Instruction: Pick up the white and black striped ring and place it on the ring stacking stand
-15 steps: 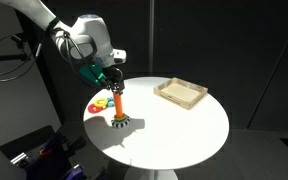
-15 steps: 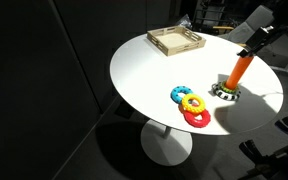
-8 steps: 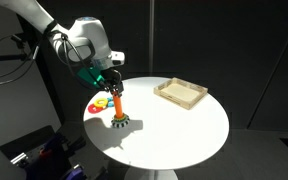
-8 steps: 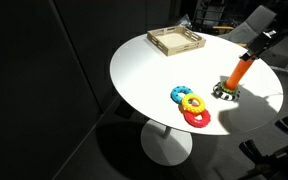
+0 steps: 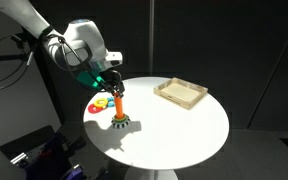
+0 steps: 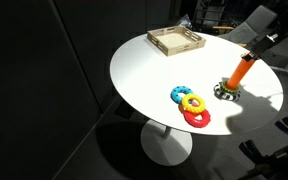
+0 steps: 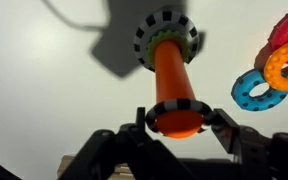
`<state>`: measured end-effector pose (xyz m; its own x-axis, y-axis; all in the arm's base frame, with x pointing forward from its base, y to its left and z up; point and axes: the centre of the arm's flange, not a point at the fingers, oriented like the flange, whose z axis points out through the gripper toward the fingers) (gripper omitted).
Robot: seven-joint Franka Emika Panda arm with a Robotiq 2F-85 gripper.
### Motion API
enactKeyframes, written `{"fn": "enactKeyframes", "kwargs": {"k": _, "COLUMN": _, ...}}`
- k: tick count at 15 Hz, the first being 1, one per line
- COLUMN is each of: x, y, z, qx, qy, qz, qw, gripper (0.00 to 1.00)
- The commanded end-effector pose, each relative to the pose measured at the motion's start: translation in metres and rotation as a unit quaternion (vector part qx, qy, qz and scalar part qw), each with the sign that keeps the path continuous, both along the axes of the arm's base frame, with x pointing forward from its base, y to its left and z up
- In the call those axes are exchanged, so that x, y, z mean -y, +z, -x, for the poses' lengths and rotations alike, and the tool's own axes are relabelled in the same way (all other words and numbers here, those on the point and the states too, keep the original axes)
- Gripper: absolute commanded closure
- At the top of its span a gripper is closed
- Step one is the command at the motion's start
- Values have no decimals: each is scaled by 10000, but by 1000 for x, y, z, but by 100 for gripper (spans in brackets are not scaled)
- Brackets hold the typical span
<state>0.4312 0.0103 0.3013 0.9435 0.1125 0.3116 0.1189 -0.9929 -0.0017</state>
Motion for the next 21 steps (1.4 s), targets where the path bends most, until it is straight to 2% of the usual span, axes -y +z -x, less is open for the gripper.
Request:
{"fn": "enactKeyframes", "kwargs": {"k": 1, "x": 2, "y": 3, "z": 11, "qx": -16, "qy": 0, "qz": 23, "qw": 10000, "gripper": 2}}
{"fn": "enactKeyframes", "kwargs": {"k": 2, "x": 2, "y": 3, "z": 12, "qx": -89, "qy": 20, "qz": 15, "qw": 10000, "gripper": 0}}
{"fn": "enactKeyframes", "kwargs": {"k": 8, "x": 4, "y": 8, "z": 12, "qx": -591, "qy": 15, "qz": 6, "qw": 9983, "gripper": 0}}
{"fn": "enactKeyframes", "kwargs": {"k": 13, "x": 10, "y": 18, "z": 14, "qx": -764, "qy": 31, "qz": 157, "qw": 9969, "gripper": 0}}
{"fn": "enactKeyframes", "kwargs": {"k": 21, "x": 6, "y": 61, "z": 14, "qx": -1534, "qy": 12, "qz": -55, "qw": 9882, "gripper": 0}}
